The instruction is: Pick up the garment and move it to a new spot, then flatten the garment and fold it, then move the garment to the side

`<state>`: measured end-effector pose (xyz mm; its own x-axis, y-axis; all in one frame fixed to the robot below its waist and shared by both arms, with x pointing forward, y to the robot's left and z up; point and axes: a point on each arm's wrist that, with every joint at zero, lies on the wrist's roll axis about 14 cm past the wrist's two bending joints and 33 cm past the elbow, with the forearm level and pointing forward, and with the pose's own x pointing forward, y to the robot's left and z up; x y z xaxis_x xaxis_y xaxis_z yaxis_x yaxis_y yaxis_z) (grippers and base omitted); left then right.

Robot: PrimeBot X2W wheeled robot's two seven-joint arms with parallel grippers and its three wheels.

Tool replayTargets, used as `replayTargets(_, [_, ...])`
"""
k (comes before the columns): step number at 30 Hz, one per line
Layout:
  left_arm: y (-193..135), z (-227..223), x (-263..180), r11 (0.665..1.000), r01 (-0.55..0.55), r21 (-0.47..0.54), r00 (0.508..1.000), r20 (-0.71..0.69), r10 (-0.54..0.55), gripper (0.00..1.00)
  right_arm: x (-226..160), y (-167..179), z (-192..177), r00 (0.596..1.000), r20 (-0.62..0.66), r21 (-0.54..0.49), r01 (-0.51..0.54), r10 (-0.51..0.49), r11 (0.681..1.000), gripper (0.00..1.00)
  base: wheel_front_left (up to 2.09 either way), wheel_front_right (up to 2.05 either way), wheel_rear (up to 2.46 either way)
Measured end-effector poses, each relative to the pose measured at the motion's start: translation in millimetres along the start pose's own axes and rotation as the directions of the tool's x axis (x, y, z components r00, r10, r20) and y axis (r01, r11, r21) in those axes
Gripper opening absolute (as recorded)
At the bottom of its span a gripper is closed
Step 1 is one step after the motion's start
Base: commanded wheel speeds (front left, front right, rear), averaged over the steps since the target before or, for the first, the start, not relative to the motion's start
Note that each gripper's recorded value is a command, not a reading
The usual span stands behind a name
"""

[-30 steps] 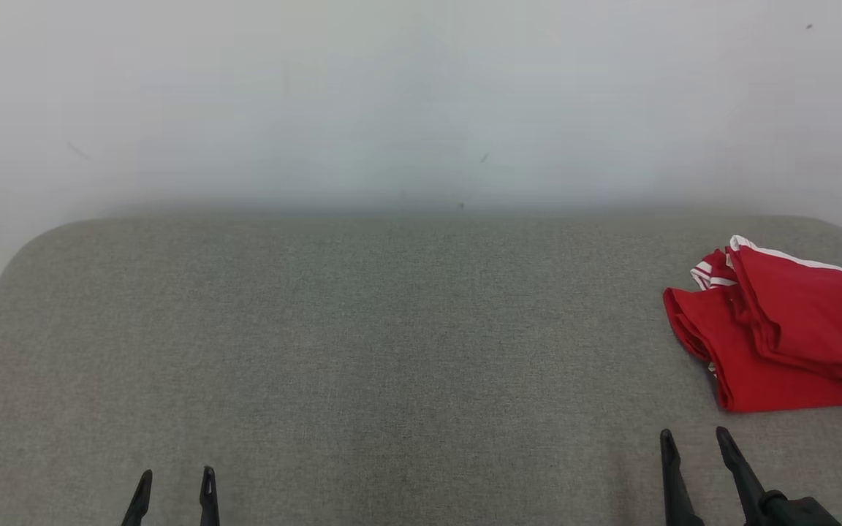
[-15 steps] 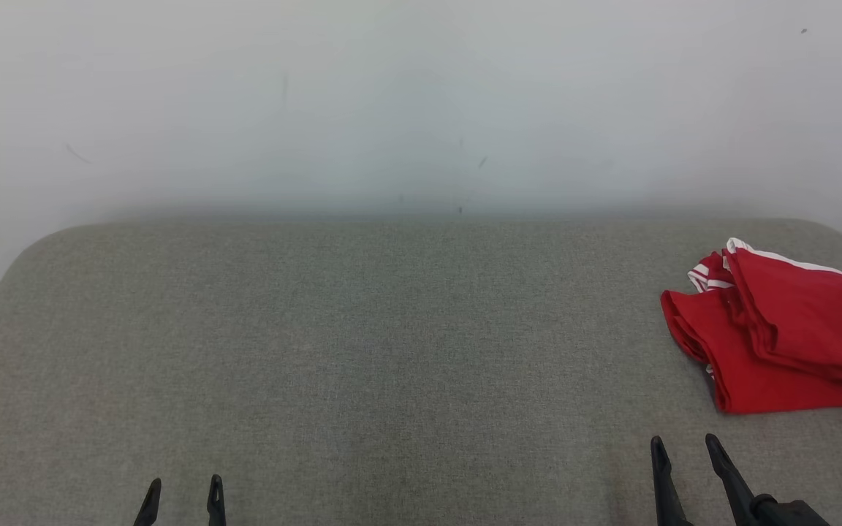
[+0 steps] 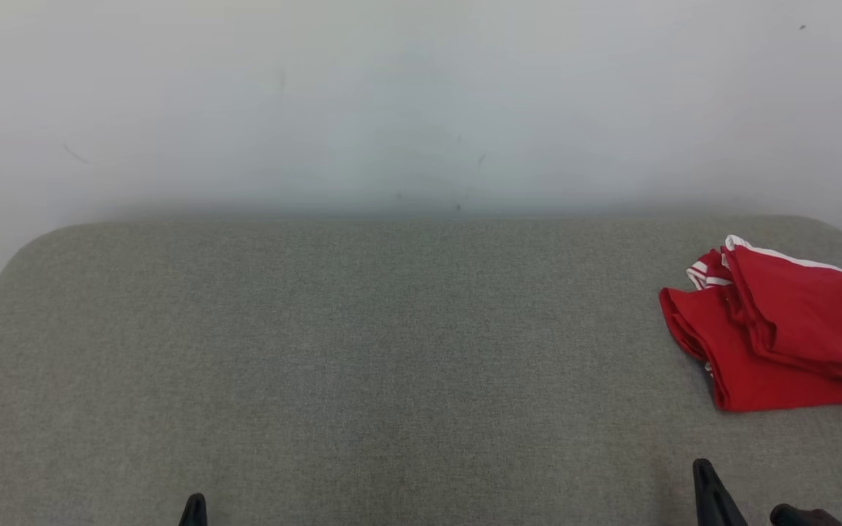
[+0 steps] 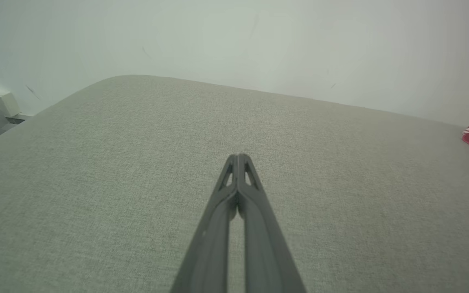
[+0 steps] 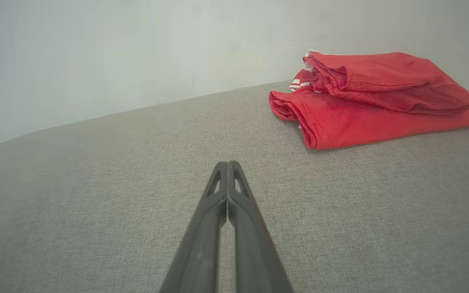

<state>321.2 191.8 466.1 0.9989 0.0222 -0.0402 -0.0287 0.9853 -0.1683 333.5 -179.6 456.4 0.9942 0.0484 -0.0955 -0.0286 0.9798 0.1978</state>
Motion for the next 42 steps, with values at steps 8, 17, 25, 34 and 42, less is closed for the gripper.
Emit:
replayTargets(8, [-13,6,8,0.984,0.019,-0.178,1.0,0.026,-0.014,0.0,7,-22,4,0.997,-0.03,0.163,0.08,-0.076,0.983,0.0,0.0,0.0,0.0])
replayTargets(17, [-21,12,17,0.943,0.03,-0.331,0.999,0.047,-0.015,0.0,11,-38,6,0.99,-0.064,0.308,0.137,-0.124,0.941,0.0,0.0,0.0,0.0])
replayTargets(25, [-29,16,23,0.892,0.044,-0.449,0.998,0.058,-0.02,0.0,16,-49,11,0.987,-0.074,0.426,0.162,-0.144,0.89,0.0,0.0,0.0,0.0])
replayTargets(34, [-36,19,29,0.827,0.053,-0.56,0.998,0.063,-0.022,0.0,19,-57,15,0.984,-0.087,0.541,0.176,-0.153,0.822,0.0,0.0,0.0,0.0])
replayTargets(42, [-41,21,35,0.762,0.057,-0.645,0.998,0.063,-0.022,0.0,22,-64,19,0.984,-0.092,0.629,0.177,-0.154,0.757,0.0,0.0,0.0,0.0])
